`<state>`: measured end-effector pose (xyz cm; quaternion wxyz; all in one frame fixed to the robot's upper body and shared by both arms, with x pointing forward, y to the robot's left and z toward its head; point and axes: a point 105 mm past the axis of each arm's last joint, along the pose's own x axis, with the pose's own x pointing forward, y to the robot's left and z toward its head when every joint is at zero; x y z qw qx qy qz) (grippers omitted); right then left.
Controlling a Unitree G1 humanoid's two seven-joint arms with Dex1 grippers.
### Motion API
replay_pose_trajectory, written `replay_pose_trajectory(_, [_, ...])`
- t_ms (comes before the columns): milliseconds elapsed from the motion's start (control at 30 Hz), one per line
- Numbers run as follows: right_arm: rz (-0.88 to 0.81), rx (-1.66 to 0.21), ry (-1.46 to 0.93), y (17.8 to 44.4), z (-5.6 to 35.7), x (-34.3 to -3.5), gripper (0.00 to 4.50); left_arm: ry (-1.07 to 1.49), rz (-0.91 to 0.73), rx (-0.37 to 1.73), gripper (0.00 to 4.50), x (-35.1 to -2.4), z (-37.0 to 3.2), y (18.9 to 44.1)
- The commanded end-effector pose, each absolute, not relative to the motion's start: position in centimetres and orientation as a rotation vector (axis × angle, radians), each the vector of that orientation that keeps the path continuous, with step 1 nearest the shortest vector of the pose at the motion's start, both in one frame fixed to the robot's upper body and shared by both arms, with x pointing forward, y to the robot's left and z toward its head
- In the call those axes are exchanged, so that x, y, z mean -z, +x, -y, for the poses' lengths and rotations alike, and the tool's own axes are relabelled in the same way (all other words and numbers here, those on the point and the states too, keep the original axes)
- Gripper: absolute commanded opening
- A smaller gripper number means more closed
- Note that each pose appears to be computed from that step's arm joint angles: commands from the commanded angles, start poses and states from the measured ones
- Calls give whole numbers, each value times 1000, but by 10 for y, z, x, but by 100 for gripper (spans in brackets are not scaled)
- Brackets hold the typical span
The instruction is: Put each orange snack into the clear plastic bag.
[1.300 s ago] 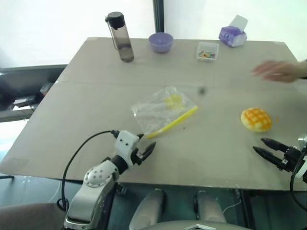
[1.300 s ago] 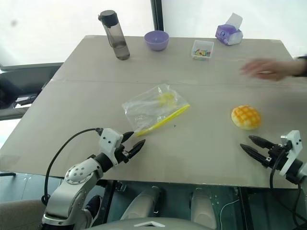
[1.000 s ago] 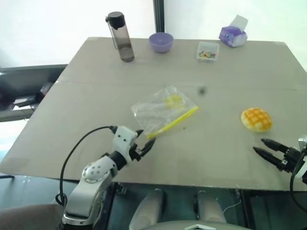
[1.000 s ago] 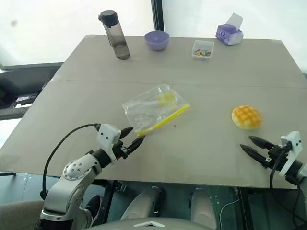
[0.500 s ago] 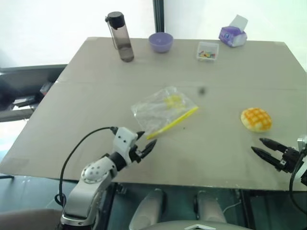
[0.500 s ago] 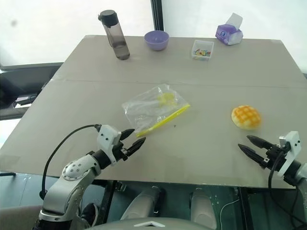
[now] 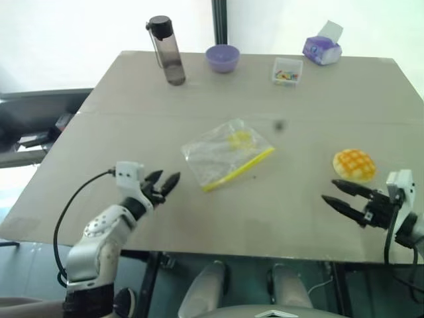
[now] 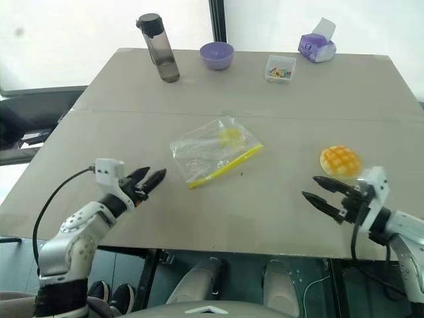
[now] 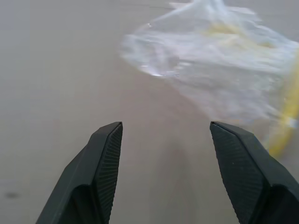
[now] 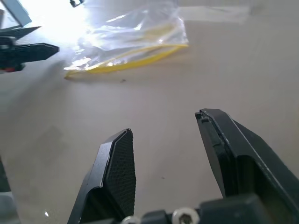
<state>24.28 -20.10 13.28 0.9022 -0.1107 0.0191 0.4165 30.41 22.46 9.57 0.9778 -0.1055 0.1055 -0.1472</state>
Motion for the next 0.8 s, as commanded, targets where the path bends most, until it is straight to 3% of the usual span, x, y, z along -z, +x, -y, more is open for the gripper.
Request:
replay_pose_trajectory(33, [-18, -907, -250, 242, 179, -147, 245, -322, -256, 318, 314, -93, -219, 313])
replay_pose_trajectory(67, [-19, -931, -244, 241, 172, -150, 307, -344, -264, 325, 376, -93, -217, 317])
replay_pose_trajectory(100, [-7, -947, -253, 242, 165, -153, 307, -379, -265, 340, 376, -96, -212, 322])
replay_pose_trajectory(133, [1, -957, -262, 242, 160, -156, 374, -410, -262, 352, 441, -98, -208, 326])
replay_pose_trajectory(200, [21, -974, -280, 243, 152, -161, 444, -496, -260, 376, 450, -104, -201, 333])
replay_pose_trajectory(433, [64, -976, -302, 243, 140, -169, 444, -666, -352, 562, 450, -109, -173, 322])
replay_pose_trajectory(800, [125, -982, -343, 254, 117, -170, 444, -662, -644, 638, 450, -70, -129, 329])
